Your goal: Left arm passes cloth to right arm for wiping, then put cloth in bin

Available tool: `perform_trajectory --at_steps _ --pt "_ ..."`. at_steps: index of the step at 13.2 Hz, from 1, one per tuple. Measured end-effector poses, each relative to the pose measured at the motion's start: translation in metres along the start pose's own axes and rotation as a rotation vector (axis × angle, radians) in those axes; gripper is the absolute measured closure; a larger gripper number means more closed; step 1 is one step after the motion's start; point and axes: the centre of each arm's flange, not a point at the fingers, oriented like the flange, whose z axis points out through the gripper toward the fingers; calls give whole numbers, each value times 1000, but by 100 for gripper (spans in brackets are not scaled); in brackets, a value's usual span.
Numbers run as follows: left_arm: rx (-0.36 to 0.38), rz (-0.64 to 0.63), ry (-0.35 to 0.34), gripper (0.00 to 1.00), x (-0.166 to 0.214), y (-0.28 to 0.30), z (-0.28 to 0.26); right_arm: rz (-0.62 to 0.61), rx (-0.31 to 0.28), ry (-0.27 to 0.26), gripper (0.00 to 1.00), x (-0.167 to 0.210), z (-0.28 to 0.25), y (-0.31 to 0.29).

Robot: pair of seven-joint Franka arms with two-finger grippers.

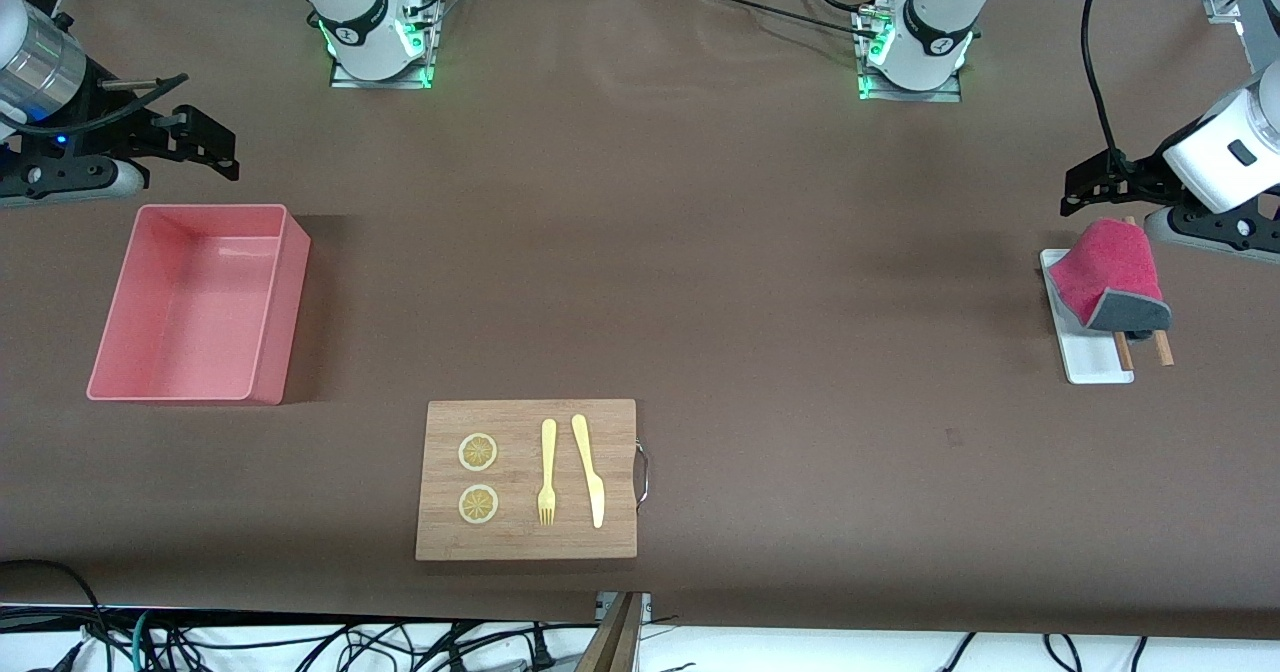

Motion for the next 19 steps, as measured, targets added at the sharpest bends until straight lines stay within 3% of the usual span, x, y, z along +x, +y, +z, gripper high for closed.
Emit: perform_trajectory --at_steps 15,19 --pt "0 -2 -17 0 0 -1 3 1 0 0 0 0 0 1" --pt "122 62 -148 0 6 -13 35 1 0 0 0 0 0 1"
